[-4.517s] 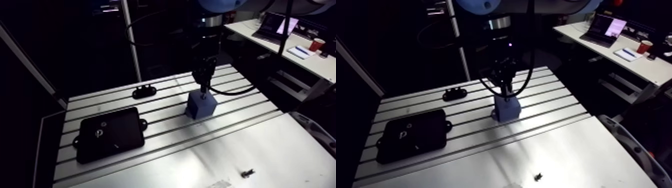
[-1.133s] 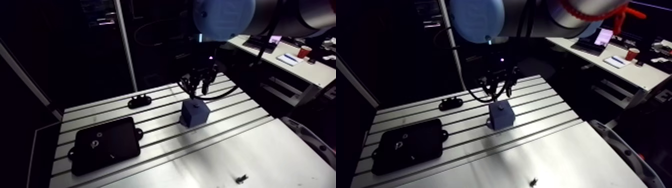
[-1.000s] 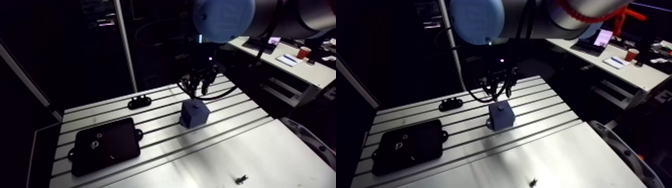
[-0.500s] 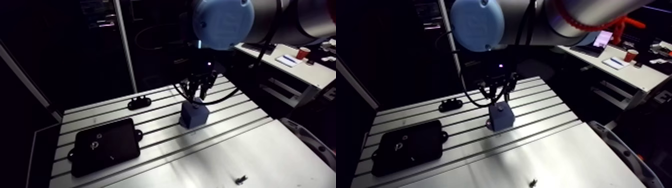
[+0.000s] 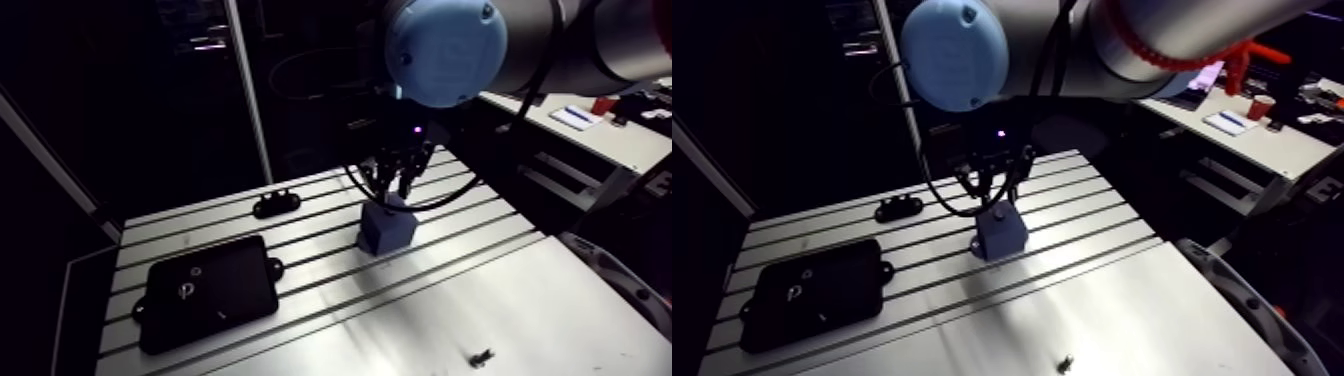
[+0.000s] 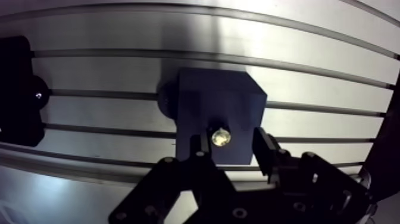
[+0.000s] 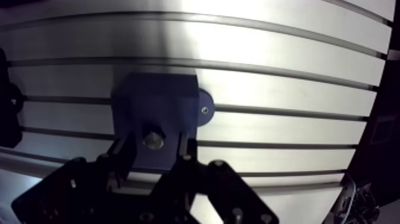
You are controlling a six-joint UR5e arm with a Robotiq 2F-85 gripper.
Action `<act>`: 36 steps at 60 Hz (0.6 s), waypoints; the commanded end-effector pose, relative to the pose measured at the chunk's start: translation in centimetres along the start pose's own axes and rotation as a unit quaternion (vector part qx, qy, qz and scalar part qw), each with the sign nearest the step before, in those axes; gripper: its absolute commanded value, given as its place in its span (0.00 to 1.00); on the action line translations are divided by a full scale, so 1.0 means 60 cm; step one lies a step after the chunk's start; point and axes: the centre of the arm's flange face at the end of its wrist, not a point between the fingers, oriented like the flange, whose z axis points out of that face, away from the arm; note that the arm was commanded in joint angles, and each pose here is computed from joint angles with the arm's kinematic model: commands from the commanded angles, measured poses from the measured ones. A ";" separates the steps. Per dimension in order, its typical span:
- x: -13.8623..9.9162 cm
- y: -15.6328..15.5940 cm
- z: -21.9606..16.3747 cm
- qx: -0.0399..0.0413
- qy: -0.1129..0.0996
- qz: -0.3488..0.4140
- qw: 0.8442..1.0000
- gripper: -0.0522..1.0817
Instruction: Pick up the M10 bolt and insert it into the hex recess until seated.
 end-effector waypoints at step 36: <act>-0.007 -0.003 0.012 0.004 -0.007 -0.003 1.000 0.51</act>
